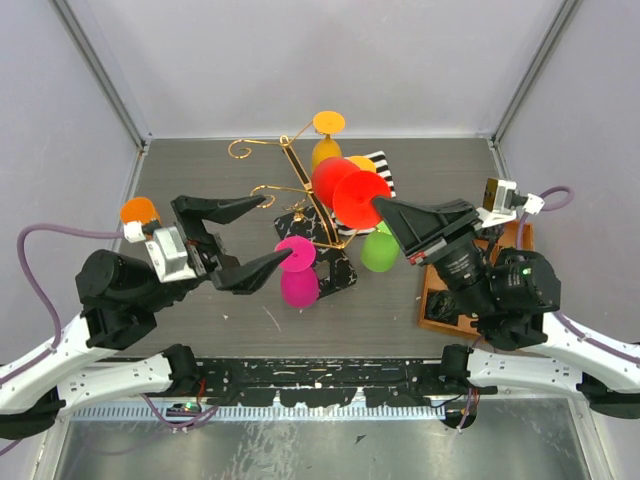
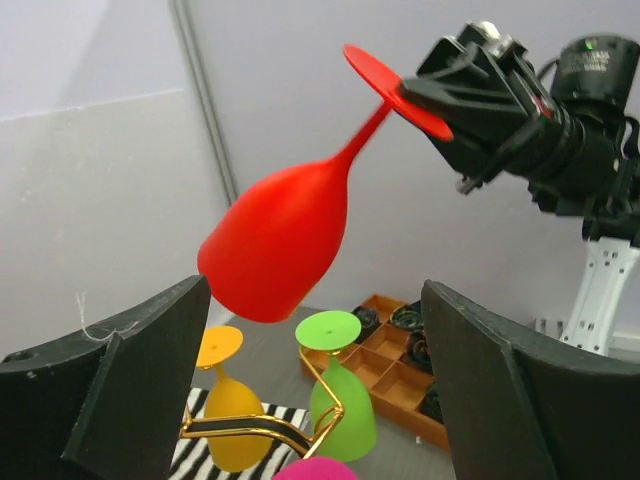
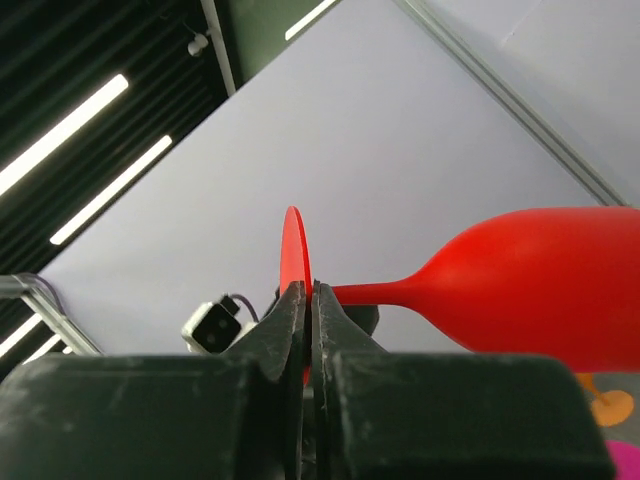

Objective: Place the wine glass upside down on the wine glass rack
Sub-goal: Turn the wine glass upside down at the wine rack.

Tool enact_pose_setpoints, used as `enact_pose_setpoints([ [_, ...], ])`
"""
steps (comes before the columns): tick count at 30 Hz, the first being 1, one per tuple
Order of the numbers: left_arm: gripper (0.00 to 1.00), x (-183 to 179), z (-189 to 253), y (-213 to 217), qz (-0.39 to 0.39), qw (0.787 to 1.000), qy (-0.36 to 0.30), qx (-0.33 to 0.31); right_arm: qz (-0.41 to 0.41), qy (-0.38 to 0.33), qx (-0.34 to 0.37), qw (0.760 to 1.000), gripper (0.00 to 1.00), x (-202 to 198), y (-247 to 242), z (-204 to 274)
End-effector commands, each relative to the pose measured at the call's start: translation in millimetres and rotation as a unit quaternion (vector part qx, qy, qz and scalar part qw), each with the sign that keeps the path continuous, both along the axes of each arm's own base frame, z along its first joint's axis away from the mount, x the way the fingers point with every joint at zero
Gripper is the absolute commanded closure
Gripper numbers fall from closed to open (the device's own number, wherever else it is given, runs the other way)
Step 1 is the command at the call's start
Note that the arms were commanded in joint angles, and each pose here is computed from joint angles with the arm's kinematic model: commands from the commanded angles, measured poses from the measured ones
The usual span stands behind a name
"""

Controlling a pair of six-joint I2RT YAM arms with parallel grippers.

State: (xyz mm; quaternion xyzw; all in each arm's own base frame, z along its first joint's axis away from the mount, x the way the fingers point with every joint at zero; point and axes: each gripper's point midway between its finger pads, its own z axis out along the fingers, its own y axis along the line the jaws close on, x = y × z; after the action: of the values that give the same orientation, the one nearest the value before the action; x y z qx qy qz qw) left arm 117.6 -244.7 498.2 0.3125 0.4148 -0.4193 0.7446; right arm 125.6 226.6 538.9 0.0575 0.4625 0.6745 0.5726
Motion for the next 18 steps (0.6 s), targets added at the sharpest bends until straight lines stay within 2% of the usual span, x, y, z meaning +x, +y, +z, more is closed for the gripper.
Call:
enact_pose_setpoints([
  [1, 0.05, -13.6, -0.3, -6.5, -0.006, 0.990, -0.132, 0.046, 0.013, 0.046, 0.086, 0.995, 0.99, 0.0, -26.5, 30.3],
  [5, 0.07, -20.2, 1.9, -13.7, -0.012, 0.978, -0.198, 0.069, 0.027, 0.061, 0.108, 0.992, 0.99, -0.3, -27.1, 34.1],
  [9, 0.12, -24.5, 10.4, -20.2, -0.023, 0.971, -0.227, 0.070, 0.031, 0.087, 0.106, 0.990, 0.99, 3.7, -22.6, 31.1],
  [12, 0.18, -19.2, 16.3, -27.6, -0.019, 0.972, -0.222, 0.070, 0.023, 0.097, 0.099, 0.990, 0.99, 7.0, -22.5, 26.8],
  [18, 0.17, -3.0, 18.4, -43.8, -0.009, 0.981, -0.185, 0.057, 0.038, 0.090, 0.095, 0.991, 0.99, 2.2, -18.5, 29.3],
])
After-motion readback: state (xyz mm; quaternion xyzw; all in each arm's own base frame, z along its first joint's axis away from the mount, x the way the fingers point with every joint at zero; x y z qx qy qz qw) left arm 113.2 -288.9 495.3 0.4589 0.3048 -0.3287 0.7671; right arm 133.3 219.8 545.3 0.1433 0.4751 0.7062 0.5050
